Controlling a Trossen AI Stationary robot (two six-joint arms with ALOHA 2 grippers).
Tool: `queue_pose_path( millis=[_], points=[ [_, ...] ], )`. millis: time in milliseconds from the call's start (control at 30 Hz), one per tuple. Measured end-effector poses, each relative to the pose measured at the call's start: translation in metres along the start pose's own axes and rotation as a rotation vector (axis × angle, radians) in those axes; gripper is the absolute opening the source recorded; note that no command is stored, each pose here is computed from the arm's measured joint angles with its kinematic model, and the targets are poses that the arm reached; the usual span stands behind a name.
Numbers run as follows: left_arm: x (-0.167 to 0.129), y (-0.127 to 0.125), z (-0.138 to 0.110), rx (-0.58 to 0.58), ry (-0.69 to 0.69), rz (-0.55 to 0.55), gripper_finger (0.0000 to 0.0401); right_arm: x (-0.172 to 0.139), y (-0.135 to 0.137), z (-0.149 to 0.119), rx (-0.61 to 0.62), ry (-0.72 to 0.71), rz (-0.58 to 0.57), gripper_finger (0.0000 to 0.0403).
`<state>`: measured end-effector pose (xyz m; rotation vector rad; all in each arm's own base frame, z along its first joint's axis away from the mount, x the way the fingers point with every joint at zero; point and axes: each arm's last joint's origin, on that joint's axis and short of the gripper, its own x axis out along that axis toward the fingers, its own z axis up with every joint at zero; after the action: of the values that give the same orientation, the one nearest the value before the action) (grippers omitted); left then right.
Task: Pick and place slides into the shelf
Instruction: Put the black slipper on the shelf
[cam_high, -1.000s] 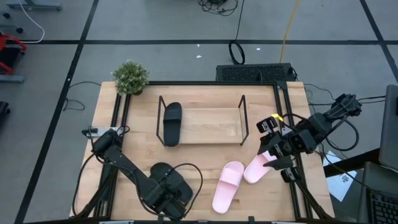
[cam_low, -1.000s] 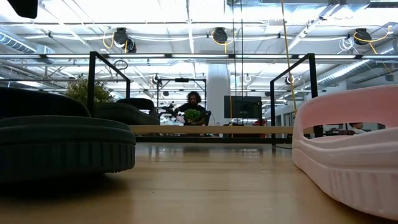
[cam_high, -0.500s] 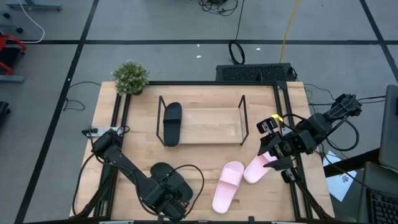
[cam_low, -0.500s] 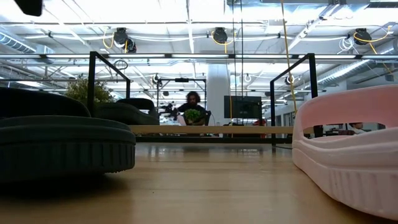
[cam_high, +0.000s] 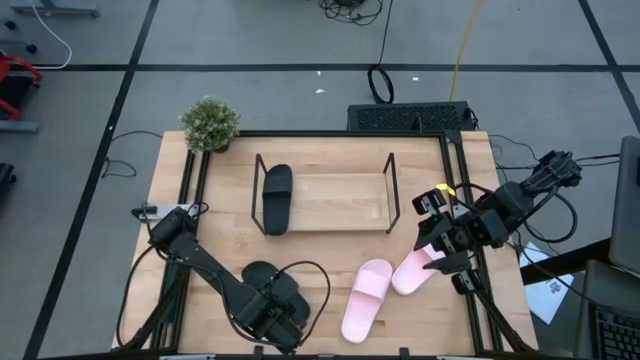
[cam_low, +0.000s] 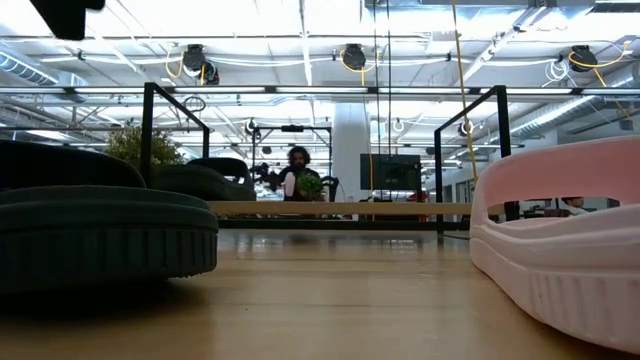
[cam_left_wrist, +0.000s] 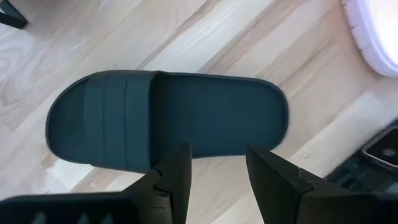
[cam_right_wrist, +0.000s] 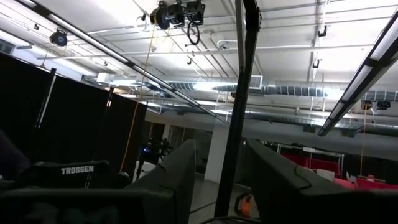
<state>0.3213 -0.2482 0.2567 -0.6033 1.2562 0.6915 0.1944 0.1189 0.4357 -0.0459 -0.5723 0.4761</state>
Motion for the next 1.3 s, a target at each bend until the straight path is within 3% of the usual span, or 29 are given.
queue_pose_path(
  millis=[1300],
  points=[
    [0.024, 0.0, -0.001, -0.023, 0.066, 0.138, 0.0149, 0.0, 0.0, -0.001, 0.0, 0.011, 0.002, 0.0128]
  ],
)
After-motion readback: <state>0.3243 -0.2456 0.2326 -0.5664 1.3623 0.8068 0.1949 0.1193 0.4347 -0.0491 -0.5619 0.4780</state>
